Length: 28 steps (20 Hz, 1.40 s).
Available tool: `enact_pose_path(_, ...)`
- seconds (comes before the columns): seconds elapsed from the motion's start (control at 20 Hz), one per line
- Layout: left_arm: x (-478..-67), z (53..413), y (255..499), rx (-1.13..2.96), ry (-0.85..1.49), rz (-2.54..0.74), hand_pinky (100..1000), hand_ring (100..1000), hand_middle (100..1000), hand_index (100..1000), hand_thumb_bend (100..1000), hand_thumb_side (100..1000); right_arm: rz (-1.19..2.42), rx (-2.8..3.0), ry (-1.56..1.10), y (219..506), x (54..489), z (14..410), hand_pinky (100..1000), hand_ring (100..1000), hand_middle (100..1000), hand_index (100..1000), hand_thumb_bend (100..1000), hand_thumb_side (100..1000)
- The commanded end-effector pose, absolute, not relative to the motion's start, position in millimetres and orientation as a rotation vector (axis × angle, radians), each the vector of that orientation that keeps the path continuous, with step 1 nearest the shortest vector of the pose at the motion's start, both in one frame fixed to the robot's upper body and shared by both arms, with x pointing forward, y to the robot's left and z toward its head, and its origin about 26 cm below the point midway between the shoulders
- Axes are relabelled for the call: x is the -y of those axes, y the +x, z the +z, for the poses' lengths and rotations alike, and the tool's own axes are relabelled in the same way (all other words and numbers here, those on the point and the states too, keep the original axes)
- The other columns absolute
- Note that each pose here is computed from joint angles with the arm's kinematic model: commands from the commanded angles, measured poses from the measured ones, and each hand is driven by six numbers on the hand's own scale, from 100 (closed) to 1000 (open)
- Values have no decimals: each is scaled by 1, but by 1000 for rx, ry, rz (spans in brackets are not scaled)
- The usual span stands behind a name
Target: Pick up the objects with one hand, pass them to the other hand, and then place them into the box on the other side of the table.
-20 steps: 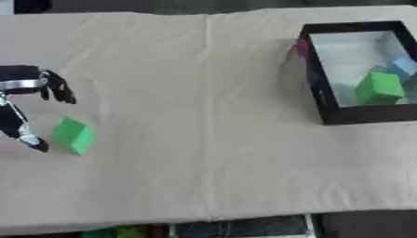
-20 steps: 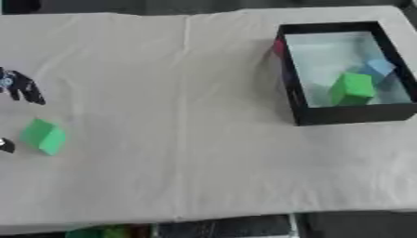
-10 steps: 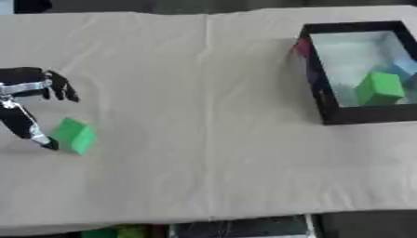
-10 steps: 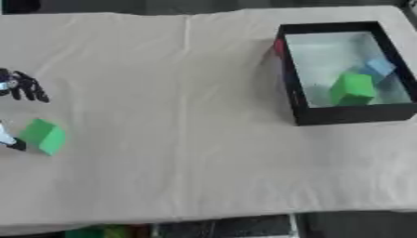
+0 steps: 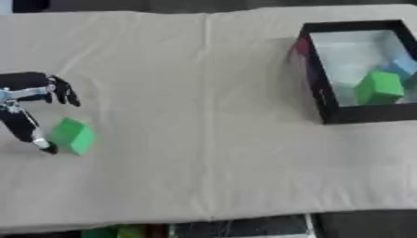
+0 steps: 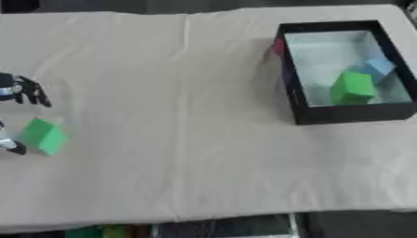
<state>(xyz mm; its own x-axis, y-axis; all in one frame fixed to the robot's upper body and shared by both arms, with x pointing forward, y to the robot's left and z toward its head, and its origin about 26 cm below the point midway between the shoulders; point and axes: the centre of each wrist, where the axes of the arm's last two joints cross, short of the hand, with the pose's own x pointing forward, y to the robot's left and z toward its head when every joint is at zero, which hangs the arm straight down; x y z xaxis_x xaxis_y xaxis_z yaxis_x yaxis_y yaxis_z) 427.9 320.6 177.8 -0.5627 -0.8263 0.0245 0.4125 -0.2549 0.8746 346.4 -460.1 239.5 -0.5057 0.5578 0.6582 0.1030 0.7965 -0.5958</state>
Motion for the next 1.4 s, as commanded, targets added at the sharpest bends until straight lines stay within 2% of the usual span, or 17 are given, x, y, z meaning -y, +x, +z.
enact_pose_path(0.05, -324, 190, 430, 1152, 615, -1917, 672, 719, 697, 765, 773, 100, 631, 2056, -528, 343, 465, 250, 1000, 966, 934, 847, 100, 427)
enact_pose_path(0.7, -310, 183, 436, 1183, 634, -1925, 662, 704, 675, 740, 698, 100, 629, 2033, -538, 342, 467, 242, 1000, 966, 931, 844, 100, 423)
enact_pose_path(1.0, -309, 182, 436, 1167, 617, -1932, 656, 685, 640, 673, 605, 100, 629, 2021, -545, 342, 468, 238, 1000, 967, 930, 843, 100, 421)
enact_pose_path(1.4, -313, 197, 430, 1165, 641, -1908, 618, 619, 573, 585, 453, 100, 634, 2011, -555, 341, 470, 235, 1000, 967, 932, 841, 100, 419)
